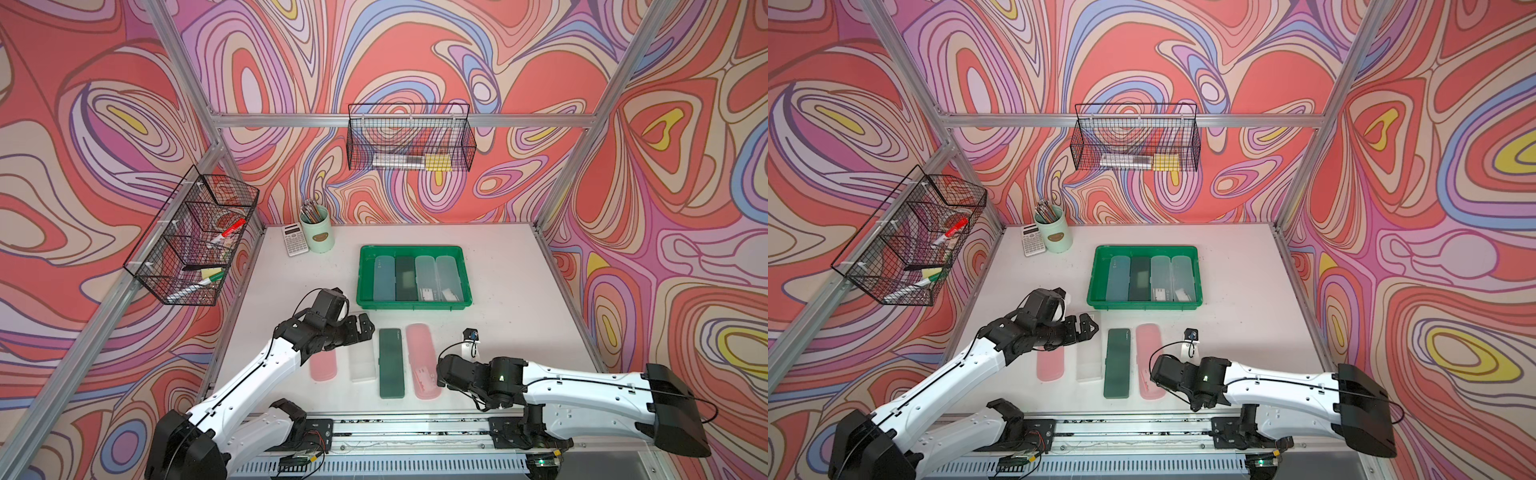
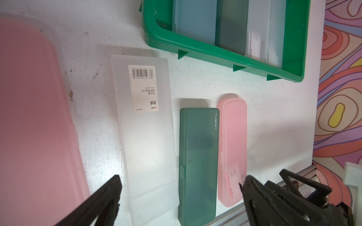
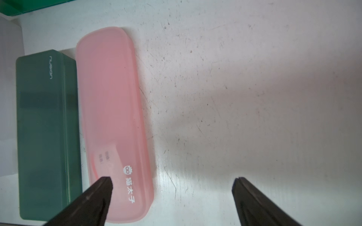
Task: Put the pencil case into the storage box
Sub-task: Pick up the pencil case from the center of the board, then place the pencil case at the storage box.
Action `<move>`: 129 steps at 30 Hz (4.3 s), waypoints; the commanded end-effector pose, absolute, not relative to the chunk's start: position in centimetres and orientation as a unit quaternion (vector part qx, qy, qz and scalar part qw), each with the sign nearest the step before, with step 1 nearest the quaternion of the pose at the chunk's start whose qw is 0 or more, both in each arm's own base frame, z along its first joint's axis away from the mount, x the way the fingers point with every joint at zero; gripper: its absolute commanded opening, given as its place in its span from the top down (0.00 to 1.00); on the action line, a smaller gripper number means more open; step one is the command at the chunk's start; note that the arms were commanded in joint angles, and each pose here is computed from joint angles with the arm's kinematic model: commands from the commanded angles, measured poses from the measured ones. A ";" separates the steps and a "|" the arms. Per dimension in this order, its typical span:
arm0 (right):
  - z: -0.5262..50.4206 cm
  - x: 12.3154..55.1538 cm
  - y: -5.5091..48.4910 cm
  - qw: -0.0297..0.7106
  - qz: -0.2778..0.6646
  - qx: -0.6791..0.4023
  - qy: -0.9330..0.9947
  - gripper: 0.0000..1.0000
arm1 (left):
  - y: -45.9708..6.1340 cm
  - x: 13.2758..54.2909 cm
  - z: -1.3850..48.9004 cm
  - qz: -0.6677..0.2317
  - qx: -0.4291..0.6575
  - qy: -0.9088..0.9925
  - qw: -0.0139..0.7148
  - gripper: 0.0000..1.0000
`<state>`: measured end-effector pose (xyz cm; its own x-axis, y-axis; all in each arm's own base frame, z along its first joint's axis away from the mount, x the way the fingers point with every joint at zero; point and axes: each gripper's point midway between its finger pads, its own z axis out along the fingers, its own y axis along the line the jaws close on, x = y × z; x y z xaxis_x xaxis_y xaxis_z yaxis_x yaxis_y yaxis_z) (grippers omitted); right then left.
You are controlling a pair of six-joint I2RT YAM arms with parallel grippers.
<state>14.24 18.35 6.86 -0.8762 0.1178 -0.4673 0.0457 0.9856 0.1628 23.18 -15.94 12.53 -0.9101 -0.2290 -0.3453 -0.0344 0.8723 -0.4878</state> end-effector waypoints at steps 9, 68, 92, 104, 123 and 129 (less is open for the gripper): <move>5.1 14.0 25.4 0.210 0.068 -0.029 0.975 0.02 | -15.5 23.3 14.1 -0.232 -0.054 0.944 0.227 0.01; 13.1 12.9 24.3 0.334 -0.012 -0.052 0.941 0.28 | -14.9 24.4 21.8 -0.247 -0.050 0.916 0.313 0.01; 21.0 23.9 23.3 0.368 0.101 0.025 0.924 0.29 | -22.4 33.2 29.3 -0.351 -0.024 0.869 0.349 0.01; 16.7 36.6 19.6 0.305 0.087 0.012 0.948 0.28 | -24.1 36.7 25.4 -0.321 0.014 0.890 0.325 0.01; 8.8 40.8 16.4 0.243 -0.018 0.020 0.970 0.30 | -19.2 35.6 19.8 -0.327 -0.059 0.897 0.290 0.01; 7.9 41.3 15.5 0.236 -0.034 0.032 0.971 0.30 | -18.5 35.4 19.6 -0.319 -0.059 0.900 0.291 0.01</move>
